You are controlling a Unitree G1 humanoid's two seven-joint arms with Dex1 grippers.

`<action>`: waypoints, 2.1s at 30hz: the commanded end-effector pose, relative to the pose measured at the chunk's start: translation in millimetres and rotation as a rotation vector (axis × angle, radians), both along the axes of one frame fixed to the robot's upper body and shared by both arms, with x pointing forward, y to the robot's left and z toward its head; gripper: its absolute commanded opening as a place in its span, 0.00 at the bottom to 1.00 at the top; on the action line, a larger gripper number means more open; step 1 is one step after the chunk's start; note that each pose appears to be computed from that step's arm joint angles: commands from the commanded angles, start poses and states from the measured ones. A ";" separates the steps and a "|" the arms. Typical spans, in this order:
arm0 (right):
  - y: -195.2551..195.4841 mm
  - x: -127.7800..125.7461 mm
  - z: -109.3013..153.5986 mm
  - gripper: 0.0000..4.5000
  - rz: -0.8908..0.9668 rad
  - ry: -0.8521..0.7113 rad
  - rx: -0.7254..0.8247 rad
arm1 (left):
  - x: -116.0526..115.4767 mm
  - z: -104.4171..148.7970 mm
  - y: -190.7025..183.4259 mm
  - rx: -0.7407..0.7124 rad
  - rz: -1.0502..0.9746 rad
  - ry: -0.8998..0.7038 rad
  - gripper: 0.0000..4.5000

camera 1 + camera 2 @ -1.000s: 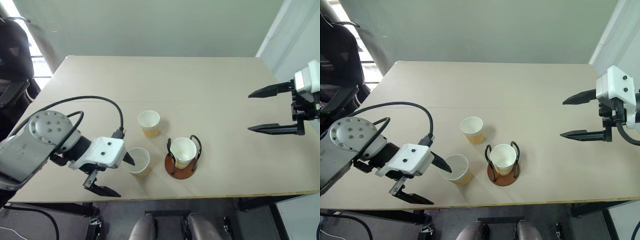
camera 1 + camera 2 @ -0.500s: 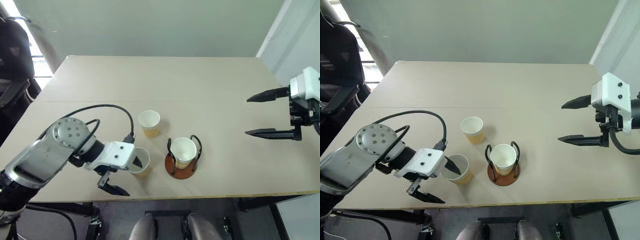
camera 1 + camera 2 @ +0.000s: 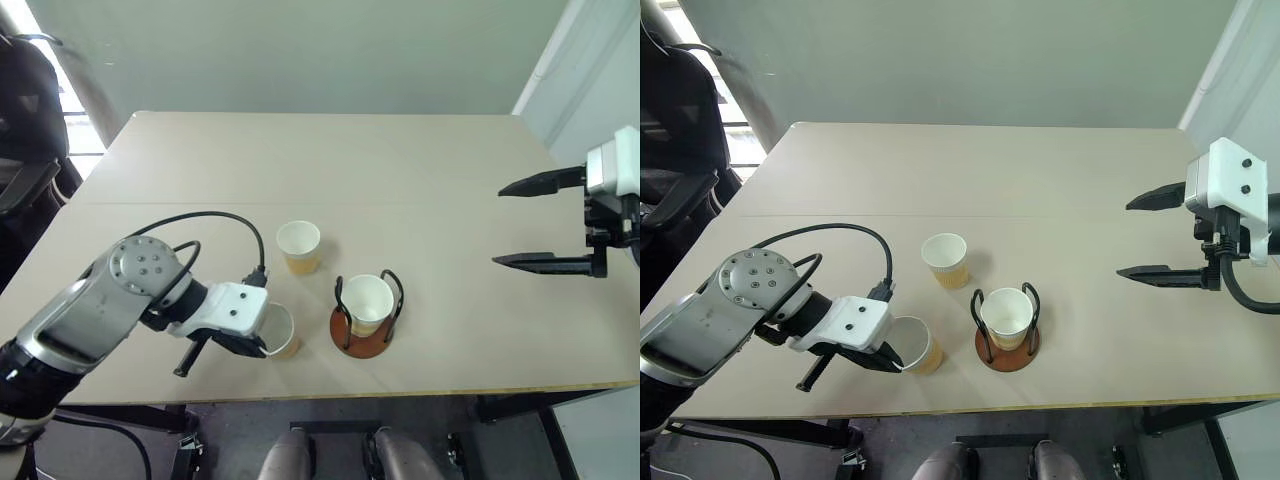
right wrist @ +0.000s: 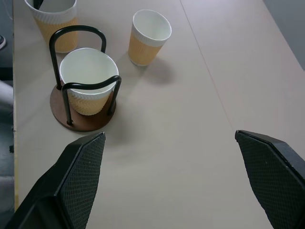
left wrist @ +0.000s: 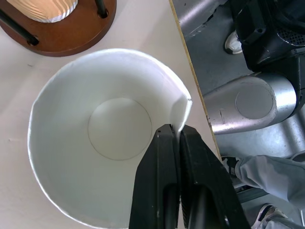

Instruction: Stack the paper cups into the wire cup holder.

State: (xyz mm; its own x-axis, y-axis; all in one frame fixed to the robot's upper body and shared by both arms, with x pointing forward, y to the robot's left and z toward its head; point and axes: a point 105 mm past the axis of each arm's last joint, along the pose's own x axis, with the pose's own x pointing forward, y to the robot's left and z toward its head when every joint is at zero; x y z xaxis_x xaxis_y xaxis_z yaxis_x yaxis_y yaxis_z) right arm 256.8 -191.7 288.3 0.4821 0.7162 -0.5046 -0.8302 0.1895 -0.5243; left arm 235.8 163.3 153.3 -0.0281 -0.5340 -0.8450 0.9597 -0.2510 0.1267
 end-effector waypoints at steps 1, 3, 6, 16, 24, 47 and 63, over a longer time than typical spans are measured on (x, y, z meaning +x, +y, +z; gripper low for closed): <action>0.2 -3.5 13.8 1.00 0.003 -0.067 -0.016 | 1.4 3.0 -0.8 -0.003 -0.009 -0.010 0.00; -0.3 -2.9 13.6 1.00 0.002 -0.069 -0.018 | 1.9 5.1 -1.3 -0.010 -0.008 -0.013 0.00; -1.2 -2.6 14.7 1.00 0.001 -0.075 -0.019 | 1.4 15.9 -3.6 -0.042 -0.013 -0.017 0.00; -7.3 0.2 24.6 1.00 0.009 -0.112 -0.020 | 31.5 130.2 -11.9 -0.341 -0.027 -0.188 0.00; -8.5 5.0 21.6 1.00 -0.017 -0.129 -0.039 | 50.3 171.2 -62.6 -0.407 -0.257 -0.311 0.00; -23.5 -8.7 15.7 1.00 -0.159 -0.118 -0.085 | 31.4 129.2 -121.2 -0.270 -0.645 -0.190 0.00; -30.0 -17.2 15.9 1.00 -0.187 -0.101 -0.066 | 35.1 112.0 -126.9 -0.255 -0.649 -0.137 0.00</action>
